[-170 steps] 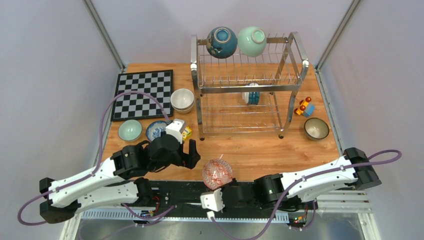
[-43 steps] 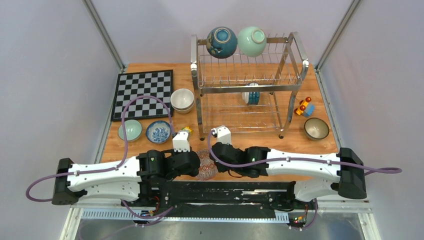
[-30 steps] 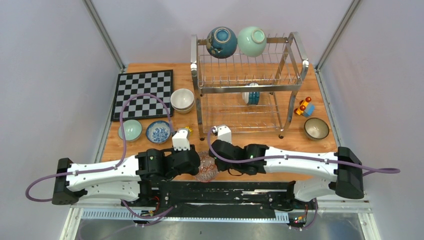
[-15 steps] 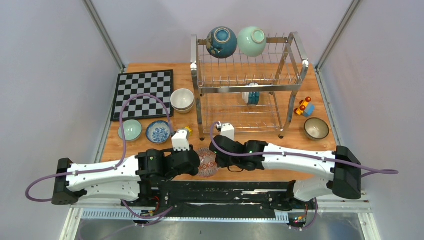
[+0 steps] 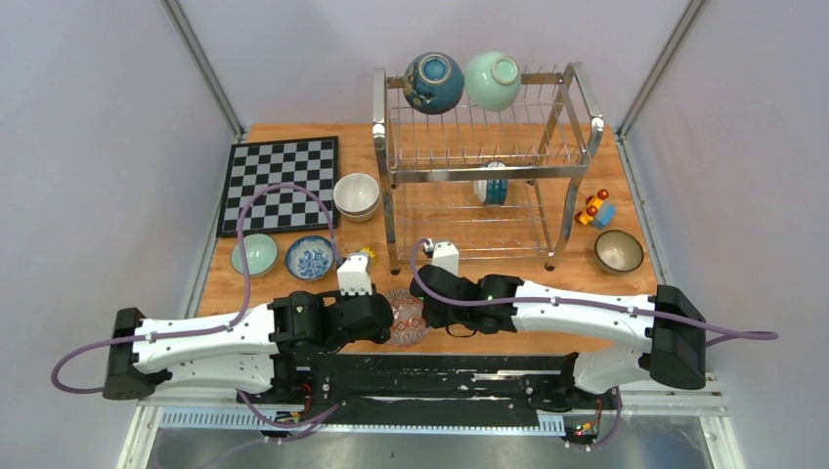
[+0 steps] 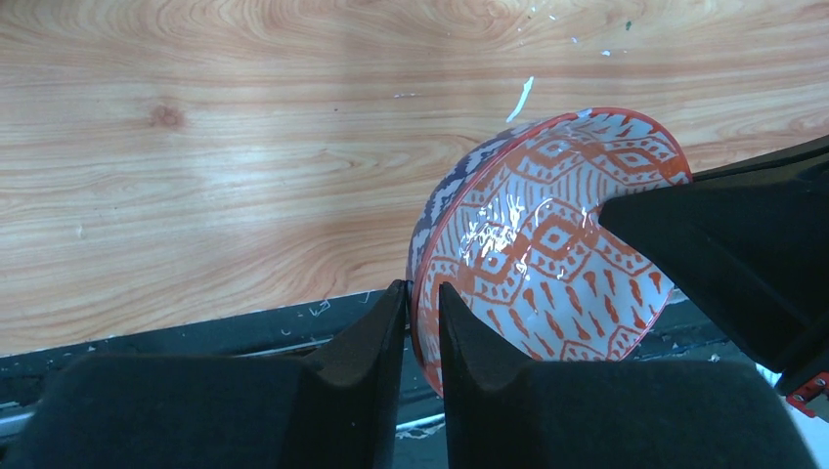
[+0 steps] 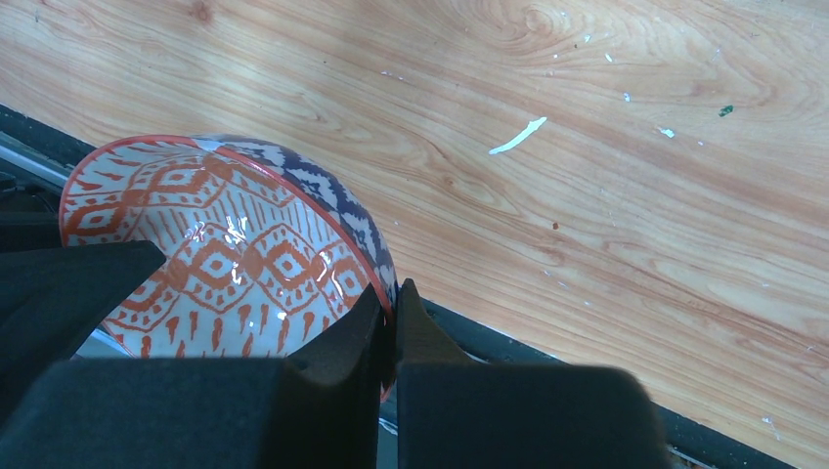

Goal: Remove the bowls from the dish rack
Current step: Place the bowl with the bowl.

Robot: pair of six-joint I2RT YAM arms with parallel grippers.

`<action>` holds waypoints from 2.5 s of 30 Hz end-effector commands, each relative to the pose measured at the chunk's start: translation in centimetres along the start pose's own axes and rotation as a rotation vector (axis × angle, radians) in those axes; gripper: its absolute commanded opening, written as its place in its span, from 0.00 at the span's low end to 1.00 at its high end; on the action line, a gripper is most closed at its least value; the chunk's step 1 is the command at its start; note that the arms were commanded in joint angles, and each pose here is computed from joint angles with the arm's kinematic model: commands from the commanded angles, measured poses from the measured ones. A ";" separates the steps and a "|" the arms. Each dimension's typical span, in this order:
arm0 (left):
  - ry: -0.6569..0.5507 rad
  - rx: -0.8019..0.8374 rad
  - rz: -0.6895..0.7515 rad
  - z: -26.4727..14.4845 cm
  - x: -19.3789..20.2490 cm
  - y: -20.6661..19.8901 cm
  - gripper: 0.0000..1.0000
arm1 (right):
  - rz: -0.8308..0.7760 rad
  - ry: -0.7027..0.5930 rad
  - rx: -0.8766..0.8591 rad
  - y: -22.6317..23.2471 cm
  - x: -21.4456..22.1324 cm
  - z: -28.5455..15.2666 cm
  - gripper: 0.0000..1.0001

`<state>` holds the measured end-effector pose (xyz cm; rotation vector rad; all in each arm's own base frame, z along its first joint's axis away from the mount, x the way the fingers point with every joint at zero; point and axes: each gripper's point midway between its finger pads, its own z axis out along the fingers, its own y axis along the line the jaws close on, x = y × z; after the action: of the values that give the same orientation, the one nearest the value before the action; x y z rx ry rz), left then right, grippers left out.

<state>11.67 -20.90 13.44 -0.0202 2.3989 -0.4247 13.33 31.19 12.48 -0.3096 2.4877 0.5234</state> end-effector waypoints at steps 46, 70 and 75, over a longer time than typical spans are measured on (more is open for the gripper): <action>-0.198 -0.236 -0.076 0.7 -8.2 9.5 0.00 | -0.324 -0.293 -0.400 -1.7 -0.5 -6.9 0.67; -0.192 -0.448 -0.484 4.4 -14.6 19.5 0.00 | -0.398 -0.326 -0.457 -3.2 2.0 -5.5 0.62; -0.190 -0.463 -0.529 4.5 -14.6 21.3 0.00 | -0.379 -0.348 -0.454 -3.6 2.0 -5.6 0.62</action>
<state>25.92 -0.57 11.40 -0.8683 2.3019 -0.0066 9.84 25.67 14.59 -0.7985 1.9128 0.8899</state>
